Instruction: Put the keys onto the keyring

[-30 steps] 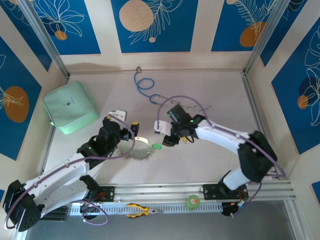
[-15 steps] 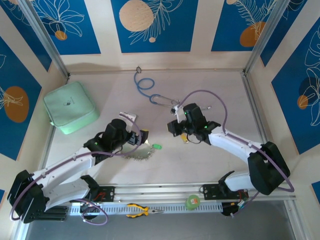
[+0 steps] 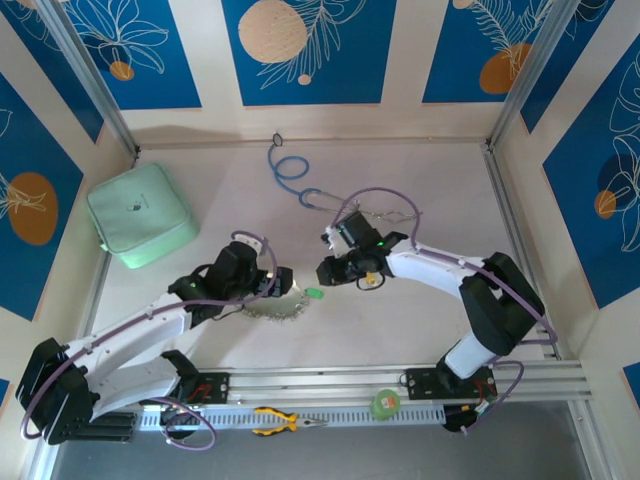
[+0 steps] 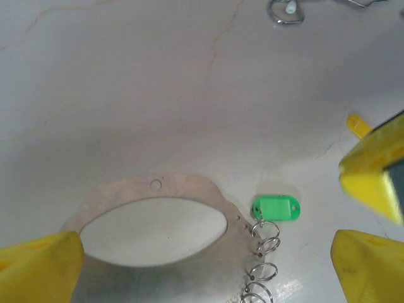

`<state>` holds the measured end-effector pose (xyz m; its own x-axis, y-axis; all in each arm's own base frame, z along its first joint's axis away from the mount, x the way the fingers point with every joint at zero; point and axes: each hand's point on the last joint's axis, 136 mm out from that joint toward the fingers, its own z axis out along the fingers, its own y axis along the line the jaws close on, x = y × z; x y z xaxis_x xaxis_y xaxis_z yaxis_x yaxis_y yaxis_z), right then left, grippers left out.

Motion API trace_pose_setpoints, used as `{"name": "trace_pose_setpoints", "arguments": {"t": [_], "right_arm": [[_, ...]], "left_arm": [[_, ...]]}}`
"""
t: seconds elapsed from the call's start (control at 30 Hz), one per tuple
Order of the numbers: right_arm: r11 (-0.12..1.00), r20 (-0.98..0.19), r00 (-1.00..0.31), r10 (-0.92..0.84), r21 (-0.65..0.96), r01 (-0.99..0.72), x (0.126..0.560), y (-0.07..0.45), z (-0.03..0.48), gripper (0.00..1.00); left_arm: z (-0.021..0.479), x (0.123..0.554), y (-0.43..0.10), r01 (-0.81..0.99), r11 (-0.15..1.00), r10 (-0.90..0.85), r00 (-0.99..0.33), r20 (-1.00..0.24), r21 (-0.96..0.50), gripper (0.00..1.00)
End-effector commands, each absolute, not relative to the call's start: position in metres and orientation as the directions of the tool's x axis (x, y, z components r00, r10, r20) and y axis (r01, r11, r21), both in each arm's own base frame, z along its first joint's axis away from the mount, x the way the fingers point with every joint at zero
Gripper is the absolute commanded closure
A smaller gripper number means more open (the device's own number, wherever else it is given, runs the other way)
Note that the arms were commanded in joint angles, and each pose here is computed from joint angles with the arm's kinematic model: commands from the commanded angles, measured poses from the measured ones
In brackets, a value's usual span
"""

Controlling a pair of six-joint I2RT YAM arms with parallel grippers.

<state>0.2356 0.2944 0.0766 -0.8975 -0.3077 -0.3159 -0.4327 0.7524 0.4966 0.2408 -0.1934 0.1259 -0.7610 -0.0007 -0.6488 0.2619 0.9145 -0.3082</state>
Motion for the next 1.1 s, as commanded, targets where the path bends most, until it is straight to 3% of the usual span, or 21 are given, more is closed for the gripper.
{"name": "trace_pose_setpoints", "arguments": {"t": [0.0,0.27,0.53,1.07], "right_arm": [[0.716,-0.283,-0.851,-0.442,0.461,-0.524,0.219,0.305,0.073,0.72],[0.649,-0.247,-0.784,-0.570,0.450,-0.614,0.205,0.331,0.063,0.68],[0.592,-0.239,-0.720,-0.651,0.432,-0.680,0.207,0.342,0.056,0.68],[0.599,-0.171,-0.685,-0.709,0.367,-0.712,0.204,0.336,0.035,0.67]], "left_arm": [[0.113,0.236,-0.182,0.143,0.937,-0.076,-0.807,-0.585,-0.320,0.01],[0.101,0.231,-0.172,0.077,0.953,-0.101,-0.831,-0.547,-0.294,0.00],[0.110,0.232,-0.150,0.007,0.960,-0.168,-0.784,-0.598,-0.278,0.00],[0.118,0.233,-0.129,-0.070,0.954,-0.251,-0.717,-0.651,-0.291,0.02]]}}
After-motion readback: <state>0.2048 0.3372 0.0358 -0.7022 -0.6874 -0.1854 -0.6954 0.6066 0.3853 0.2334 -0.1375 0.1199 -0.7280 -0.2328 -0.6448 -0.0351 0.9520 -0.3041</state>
